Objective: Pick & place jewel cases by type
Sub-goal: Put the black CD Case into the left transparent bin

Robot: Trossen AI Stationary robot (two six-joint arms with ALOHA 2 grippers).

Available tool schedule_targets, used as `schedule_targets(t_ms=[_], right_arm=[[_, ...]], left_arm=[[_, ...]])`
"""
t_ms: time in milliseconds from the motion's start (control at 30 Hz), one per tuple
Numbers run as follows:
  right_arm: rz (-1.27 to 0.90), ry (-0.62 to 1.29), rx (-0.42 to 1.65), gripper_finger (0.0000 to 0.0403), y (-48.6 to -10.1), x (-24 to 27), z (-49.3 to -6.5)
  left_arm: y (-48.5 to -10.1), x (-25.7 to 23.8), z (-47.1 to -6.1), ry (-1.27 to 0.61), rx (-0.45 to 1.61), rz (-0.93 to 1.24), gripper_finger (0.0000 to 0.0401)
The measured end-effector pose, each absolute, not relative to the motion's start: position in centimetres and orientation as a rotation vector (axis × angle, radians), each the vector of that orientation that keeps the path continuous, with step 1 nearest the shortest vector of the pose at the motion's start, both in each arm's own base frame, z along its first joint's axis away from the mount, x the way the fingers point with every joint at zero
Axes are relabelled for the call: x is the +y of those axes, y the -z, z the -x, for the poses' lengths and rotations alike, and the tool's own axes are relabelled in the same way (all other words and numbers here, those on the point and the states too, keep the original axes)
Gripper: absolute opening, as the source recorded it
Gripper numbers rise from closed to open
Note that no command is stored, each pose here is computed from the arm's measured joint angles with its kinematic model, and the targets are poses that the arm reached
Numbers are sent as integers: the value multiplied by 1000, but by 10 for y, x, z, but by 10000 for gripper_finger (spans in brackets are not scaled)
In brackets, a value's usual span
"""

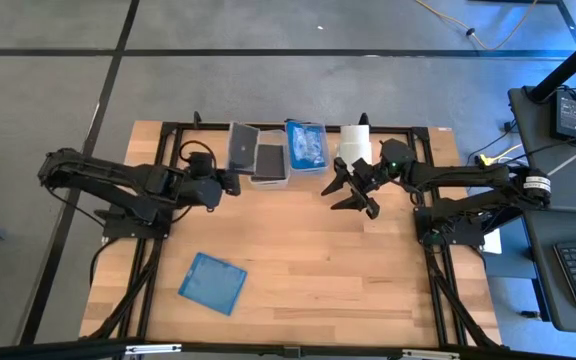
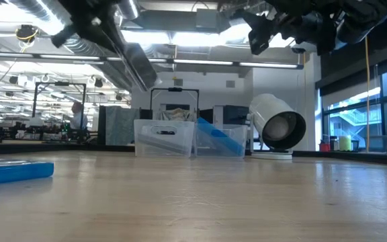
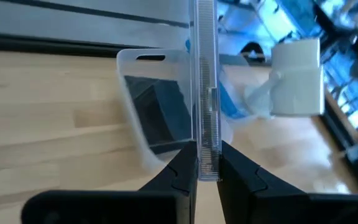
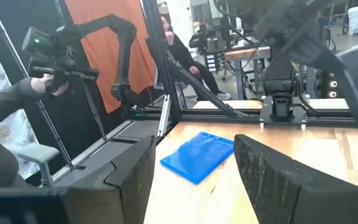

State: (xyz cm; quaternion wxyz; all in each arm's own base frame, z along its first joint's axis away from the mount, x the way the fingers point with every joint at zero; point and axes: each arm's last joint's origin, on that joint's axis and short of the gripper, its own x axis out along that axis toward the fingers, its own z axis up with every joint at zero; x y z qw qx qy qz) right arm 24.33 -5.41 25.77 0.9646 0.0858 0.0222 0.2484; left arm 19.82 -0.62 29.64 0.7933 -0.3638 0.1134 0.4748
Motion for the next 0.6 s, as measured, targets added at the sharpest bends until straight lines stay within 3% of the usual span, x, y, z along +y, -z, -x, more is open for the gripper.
schedule_targets(t_ms=[600], right_arm=[[-205, -493, 246, 223, -234, -53, -240]], left_arm=[[-240, 23, -219, -1026, 48, 1024, 44]])
